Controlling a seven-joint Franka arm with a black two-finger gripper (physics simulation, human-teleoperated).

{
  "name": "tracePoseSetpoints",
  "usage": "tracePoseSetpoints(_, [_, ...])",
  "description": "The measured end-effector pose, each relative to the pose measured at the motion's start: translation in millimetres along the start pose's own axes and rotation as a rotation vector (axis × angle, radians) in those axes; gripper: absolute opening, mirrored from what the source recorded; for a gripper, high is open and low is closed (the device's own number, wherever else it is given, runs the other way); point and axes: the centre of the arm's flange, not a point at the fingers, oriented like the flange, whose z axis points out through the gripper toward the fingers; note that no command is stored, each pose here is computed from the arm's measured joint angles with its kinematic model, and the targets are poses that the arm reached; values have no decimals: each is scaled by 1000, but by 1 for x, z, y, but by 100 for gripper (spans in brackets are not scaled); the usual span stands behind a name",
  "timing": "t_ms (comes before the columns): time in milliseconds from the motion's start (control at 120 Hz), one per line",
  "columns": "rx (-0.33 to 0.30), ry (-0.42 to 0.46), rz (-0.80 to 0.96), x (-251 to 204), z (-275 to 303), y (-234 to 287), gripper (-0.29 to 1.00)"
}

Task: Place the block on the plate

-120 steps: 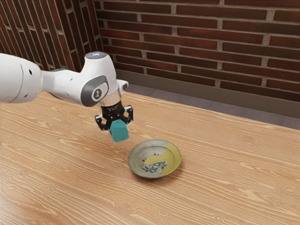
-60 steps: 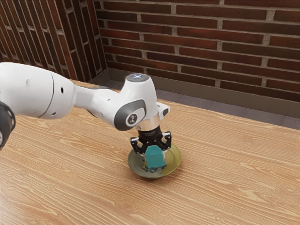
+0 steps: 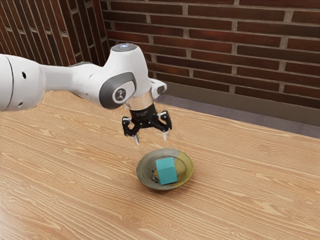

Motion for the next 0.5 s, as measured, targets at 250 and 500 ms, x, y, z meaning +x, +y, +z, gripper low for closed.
tracePoseSetpoints(250, [3,-5,240,46,-81,-16,69])
tracePoseSetpoints(500, [9,-28,412,75,-139,-65,70])
